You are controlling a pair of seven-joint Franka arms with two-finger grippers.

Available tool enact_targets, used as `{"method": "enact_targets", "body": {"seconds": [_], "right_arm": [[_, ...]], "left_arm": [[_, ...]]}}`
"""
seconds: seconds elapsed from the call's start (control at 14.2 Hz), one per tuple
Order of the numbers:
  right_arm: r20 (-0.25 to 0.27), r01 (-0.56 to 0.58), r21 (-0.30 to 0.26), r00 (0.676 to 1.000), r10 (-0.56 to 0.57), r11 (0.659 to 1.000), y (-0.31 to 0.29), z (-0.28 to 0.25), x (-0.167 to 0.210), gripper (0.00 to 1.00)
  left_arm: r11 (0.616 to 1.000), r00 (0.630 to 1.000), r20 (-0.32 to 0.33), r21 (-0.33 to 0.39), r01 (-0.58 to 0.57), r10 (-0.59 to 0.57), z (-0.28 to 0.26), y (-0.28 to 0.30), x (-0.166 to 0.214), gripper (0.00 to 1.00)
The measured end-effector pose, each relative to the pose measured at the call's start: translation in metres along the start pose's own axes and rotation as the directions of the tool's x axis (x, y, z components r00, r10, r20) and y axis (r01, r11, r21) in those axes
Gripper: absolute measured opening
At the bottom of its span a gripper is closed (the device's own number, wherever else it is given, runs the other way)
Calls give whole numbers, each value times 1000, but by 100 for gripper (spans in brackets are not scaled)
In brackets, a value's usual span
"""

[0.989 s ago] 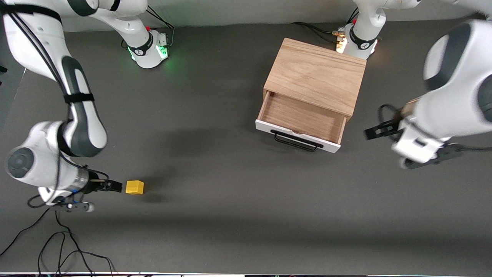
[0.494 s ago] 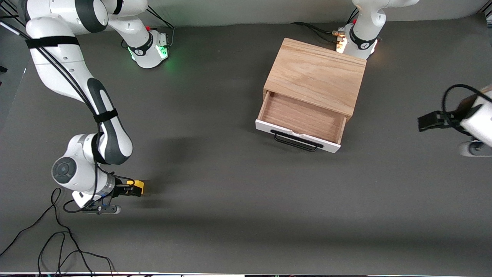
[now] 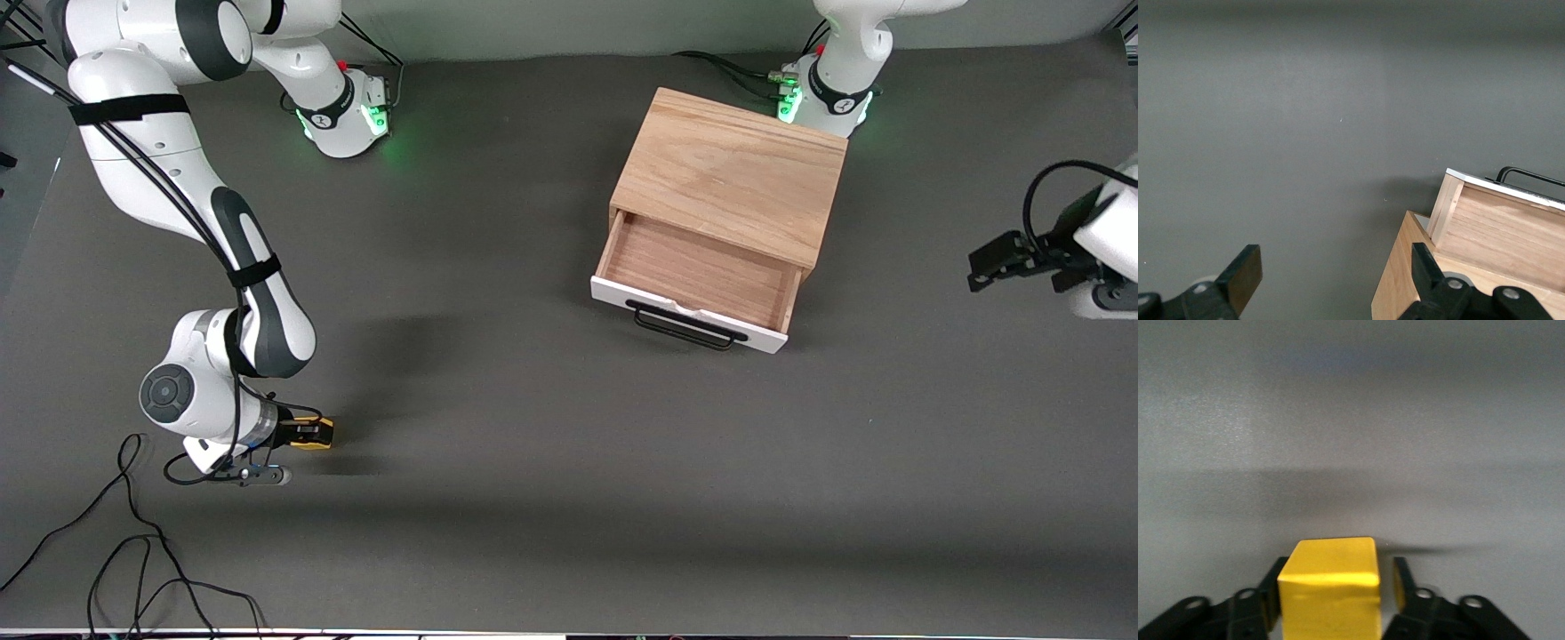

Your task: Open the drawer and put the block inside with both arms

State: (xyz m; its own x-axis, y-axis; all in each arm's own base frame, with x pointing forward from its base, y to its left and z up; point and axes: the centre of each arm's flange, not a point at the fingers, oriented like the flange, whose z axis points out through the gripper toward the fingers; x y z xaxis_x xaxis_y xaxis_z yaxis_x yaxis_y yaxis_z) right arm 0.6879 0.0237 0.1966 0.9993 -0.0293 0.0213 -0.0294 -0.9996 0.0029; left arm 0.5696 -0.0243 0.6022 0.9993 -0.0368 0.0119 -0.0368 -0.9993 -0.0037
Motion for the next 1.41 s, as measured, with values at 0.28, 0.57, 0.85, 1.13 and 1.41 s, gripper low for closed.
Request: {"method": "enact_targets", "body": {"seconds": [0.28, 0.57, 0.85, 1.13, 1.41], "right_arm": [[-8, -10, 37, 1000, 10, 999, -32, -27, 8, 55], [61, -139, 110, 989, 133, 984, -102, -150, 31, 55], [68, -245, 132, 969, 238, 960, -244, -269, -3, 55], [48, -284, 193, 959, 280, 939, -408, -306, -88, 55], [45, -294, 244, 955, 292, 924, -510, -277, -153, 55]], "left_arm": [[1000, 1000, 2, 1, -4, 4, -3, 4, -3, 100], [1000, 1000, 1, 1, -8, 8, -5, 6, -3, 100], [1000, 1000, 2, 1, -5, 5, -4, 4, -3, 100], [1000, 1000, 2, 1, -4, 4, -4, 3, -3, 100], [1000, 1000, 2, 6, 1, -1, -4, 1, -3, 100]]}}
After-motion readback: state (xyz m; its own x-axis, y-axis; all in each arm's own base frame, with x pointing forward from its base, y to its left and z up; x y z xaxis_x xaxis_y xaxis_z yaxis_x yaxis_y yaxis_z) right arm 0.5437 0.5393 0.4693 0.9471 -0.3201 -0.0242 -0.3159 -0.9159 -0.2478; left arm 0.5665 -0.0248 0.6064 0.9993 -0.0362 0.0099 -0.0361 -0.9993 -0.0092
